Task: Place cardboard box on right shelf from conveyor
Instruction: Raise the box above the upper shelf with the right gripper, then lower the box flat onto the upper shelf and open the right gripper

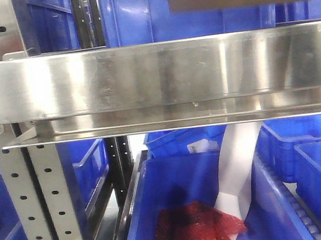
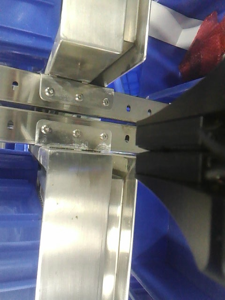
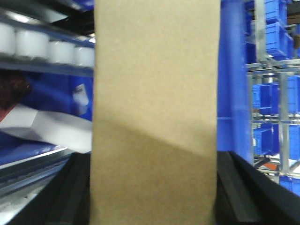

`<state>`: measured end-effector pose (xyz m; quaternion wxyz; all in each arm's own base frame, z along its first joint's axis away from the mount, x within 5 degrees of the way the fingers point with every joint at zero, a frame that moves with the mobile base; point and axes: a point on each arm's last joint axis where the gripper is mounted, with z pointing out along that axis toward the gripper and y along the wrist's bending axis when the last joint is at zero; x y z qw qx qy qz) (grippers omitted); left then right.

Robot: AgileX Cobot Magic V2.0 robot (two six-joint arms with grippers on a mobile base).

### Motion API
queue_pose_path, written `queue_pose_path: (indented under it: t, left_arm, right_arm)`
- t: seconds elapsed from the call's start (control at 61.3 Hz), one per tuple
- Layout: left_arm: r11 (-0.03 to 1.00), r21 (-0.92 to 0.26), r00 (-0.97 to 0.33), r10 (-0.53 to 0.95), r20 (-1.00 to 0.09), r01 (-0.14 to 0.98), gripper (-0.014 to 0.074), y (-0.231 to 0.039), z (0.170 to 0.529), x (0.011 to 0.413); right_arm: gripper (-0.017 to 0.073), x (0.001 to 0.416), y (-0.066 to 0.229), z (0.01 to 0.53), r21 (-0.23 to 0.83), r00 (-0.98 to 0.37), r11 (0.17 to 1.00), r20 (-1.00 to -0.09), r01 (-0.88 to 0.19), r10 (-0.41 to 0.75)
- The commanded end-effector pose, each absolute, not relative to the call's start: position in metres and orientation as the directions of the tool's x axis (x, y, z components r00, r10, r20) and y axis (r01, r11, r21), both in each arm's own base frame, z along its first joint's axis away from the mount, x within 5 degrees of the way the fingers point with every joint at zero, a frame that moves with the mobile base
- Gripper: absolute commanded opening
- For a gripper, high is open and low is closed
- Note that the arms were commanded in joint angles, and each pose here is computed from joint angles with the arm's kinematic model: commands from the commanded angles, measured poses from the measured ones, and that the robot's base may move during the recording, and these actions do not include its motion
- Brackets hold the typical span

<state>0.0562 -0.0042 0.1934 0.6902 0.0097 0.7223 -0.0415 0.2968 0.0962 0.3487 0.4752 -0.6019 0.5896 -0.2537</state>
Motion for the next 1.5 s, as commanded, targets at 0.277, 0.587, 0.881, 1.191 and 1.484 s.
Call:
queue_pose_path:
  t: [0.277,0.587,0.881,1.191,1.484]
  left_arm:
    - [0.996,-0.050,0.035,-0.053,-0.998,0.072,-0.0116,-0.004,0.198,0.056]
    - [0.996,-0.050,0.035,-0.053,-0.998,0.072,-0.0116,-0.004,0.198,0.056]
    - [0.996,-0.050,0.035,-0.053,-0.998,0.072,-0.0116,-0.004,0.198,0.056]
    - [0.996,-0.050,0.035,-0.053,-0.998,0.072,-0.0116,-0.004,0.198,0.056]
    - [0.996,-0.050,0.035,-0.053,-0.998,0.072,-0.0116,-0.004,0.198,0.056]
  right_arm:
    - [0.0055,0.306,0.103,0.366,-0.927,0.236,0.152,-0.241,-0.342,-0.941]
    - [0.0518,0.308,0.104,0.366,-0.933,0.242,0.158,-0.243,-0.323,-0.939]
    - [0.0632,0.309,0.105,0.370,-0.943,0.255,0.172,-0.247,-0.283,-0.935]
    - [0.0632,0.286,0.104,0.375,-0.898,0.226,0.175,-0.283,-0.403,-0.932]
    - [0.0619,0.257,0.098,0.401,-0.874,0.218,0.284,-0.390,-0.395,-0.895]
